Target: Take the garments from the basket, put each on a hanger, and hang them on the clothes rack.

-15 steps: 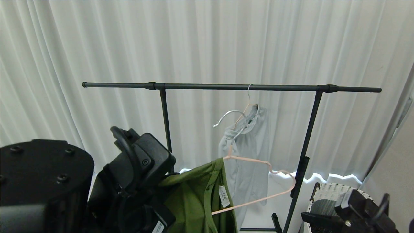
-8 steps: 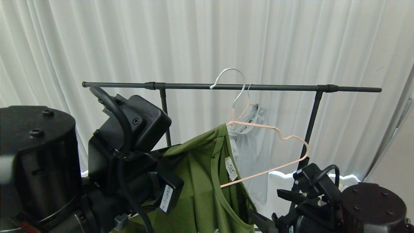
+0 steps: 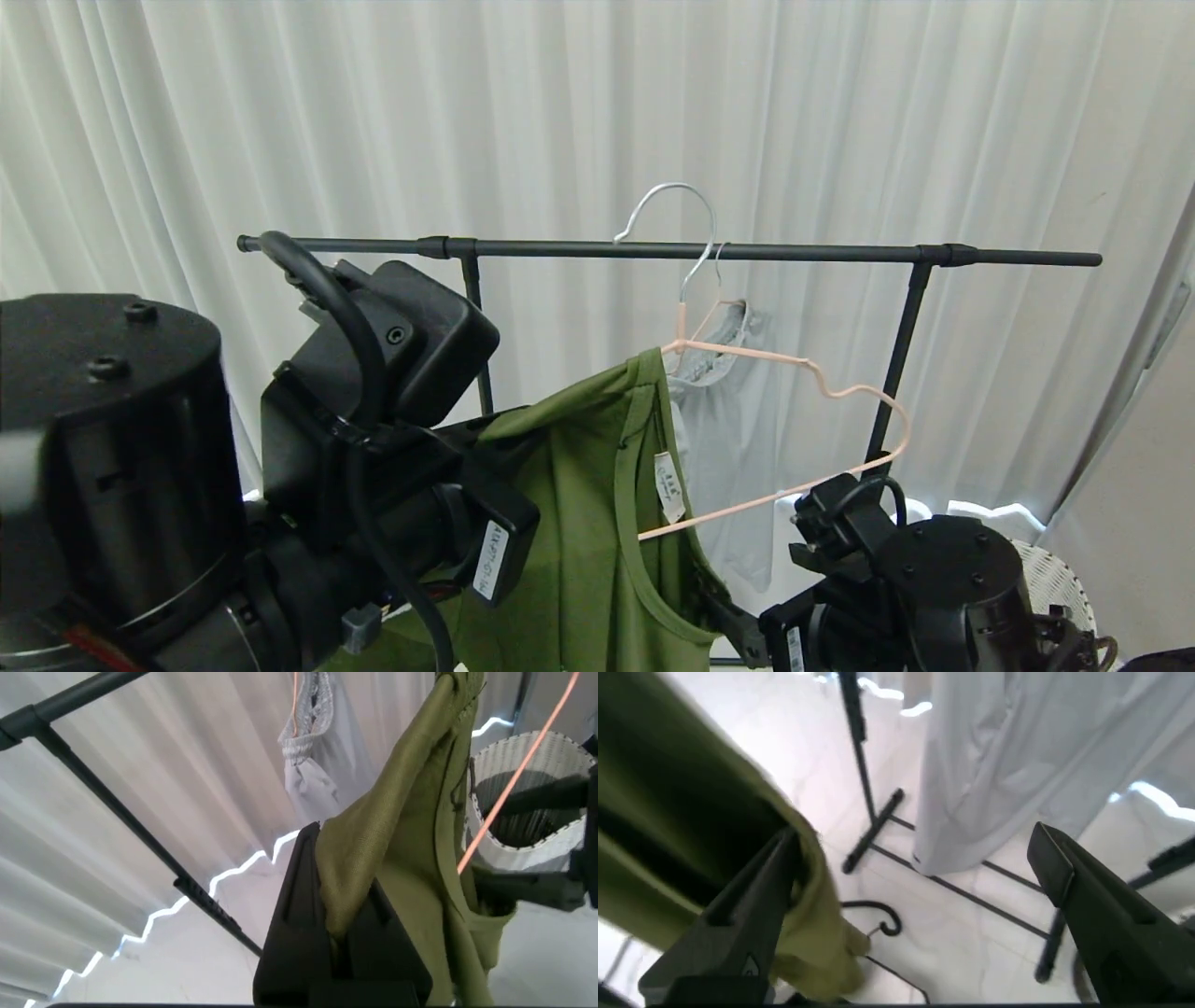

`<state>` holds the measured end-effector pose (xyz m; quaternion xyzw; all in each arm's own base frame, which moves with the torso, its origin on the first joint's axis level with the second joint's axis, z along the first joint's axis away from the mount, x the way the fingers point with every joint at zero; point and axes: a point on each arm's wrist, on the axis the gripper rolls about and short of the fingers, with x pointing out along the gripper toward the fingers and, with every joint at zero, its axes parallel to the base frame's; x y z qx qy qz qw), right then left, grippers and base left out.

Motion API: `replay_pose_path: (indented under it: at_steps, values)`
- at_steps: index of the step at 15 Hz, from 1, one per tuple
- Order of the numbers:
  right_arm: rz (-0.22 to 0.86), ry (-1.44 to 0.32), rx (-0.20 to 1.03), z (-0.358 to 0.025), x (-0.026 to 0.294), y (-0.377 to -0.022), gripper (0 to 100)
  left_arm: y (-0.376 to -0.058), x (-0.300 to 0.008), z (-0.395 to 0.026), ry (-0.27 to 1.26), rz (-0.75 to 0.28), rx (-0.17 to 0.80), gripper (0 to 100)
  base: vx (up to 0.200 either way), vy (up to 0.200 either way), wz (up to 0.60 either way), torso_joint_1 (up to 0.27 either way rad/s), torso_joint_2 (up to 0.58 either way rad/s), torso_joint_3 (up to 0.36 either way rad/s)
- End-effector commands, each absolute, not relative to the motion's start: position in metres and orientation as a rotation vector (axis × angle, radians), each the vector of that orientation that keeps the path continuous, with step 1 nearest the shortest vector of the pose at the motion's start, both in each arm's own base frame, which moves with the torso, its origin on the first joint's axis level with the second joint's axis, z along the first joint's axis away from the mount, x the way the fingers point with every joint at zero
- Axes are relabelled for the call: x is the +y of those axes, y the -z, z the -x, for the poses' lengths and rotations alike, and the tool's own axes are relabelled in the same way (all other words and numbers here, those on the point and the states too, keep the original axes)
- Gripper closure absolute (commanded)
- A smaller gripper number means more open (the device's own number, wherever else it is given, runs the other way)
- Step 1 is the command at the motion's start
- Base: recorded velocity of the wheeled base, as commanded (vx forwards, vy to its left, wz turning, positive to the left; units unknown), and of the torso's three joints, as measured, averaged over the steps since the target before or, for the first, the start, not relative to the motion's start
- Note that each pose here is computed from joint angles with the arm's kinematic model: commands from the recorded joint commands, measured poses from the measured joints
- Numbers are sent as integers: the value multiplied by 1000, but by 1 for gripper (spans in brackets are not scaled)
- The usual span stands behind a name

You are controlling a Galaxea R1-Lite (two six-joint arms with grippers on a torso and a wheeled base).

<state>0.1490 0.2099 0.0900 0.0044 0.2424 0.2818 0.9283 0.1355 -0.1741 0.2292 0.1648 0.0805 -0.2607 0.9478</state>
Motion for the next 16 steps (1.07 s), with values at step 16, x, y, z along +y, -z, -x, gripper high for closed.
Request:
replay_pose_path:
  at_steps: [16]
  values:
    - [80,-380,326,-189,128,-111,0,-151,-135,-123,489,-588,317,100,0,0,0,0,0,0]
